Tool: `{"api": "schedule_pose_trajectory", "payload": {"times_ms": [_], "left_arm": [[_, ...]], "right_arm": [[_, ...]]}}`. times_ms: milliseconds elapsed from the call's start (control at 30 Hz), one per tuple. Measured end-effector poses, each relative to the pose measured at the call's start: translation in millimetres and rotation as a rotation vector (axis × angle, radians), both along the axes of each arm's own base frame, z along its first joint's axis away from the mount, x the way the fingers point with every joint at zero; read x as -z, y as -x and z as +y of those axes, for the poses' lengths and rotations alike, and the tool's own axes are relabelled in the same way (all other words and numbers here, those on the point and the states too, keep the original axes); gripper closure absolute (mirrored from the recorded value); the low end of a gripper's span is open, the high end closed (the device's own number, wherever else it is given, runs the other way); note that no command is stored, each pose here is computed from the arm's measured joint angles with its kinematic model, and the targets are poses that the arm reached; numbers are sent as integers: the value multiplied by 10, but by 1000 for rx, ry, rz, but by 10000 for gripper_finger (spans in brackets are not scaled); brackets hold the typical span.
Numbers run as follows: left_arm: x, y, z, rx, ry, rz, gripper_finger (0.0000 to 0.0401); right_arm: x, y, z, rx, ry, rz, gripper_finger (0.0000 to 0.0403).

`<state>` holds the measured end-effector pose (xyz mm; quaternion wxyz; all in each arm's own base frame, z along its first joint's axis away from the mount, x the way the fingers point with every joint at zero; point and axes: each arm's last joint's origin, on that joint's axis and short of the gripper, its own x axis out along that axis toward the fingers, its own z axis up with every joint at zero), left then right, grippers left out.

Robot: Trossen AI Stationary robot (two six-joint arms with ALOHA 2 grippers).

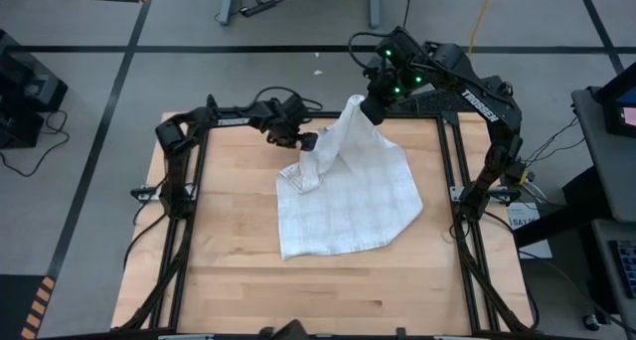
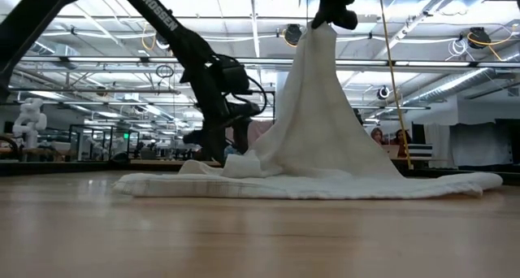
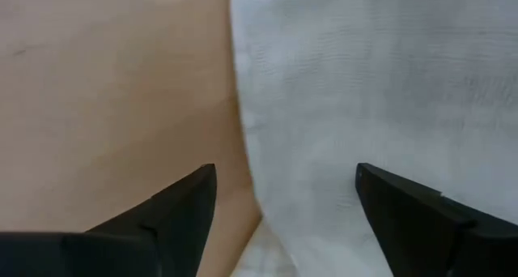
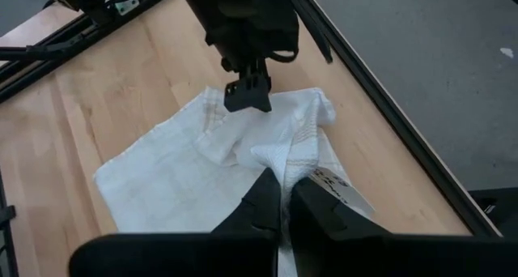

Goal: Roll towel into tight, uniform cylinder
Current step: Roll the white towel

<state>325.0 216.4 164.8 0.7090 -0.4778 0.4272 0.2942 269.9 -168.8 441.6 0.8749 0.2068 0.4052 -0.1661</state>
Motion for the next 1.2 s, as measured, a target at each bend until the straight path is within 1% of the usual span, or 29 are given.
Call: {"api": "schedule_pose_trajectory", "payload": {"times_ms": [67, 233, 333, 433, 533, 567, 700, 800, 900, 1000, 1133, 1200], "left_arm": [[48, -35, -2, 10, -5, -6, 130], [136, -185, -41, 81, -68, -60, 185], [246, -252, -81, 96, -63, -55, 227], [299, -275, -125, 104, -72, -27, 290], [301, -300, -159, 141, -96, -26, 371], [299, -308, -167, 150, -100, -30, 385], [280, -307, -170, 154, -100, -36, 390], [178, -285, -180, 162, -106, -50, 395], [-19, -256, -198, 173, -142, -85, 396], [-249, -216, -218, 182, -205, -122, 397], [-580, -119, -255, 178, -272, -174, 399], [-689, -68, -282, 190, -290, -181, 399]], "right_arm": [[0, 0, -1, 0, 4, 2, 399], [0, 0, -1, -4, 8, 2, 399], [0, 0, -1, -13, 16, 4, 399], [0, 0, -2, -17, 20, 5, 399], [0, 0, -2, -19, 22, 5, 399], [-1, 0, -2, -21, 24, 5, 399], [-6, -6, -6, -36, 41, 0, 399], [-6, -5, -6, -43, 46, 2, 399], [-6, -5, -8, -54, 56, 3, 399], [-7, -5, -10, -62, 63, 3, 399], [-14, -11, -17, -78, 84, -4, 399], [-23, -20, -24, -83, 97, -15, 399]]}}
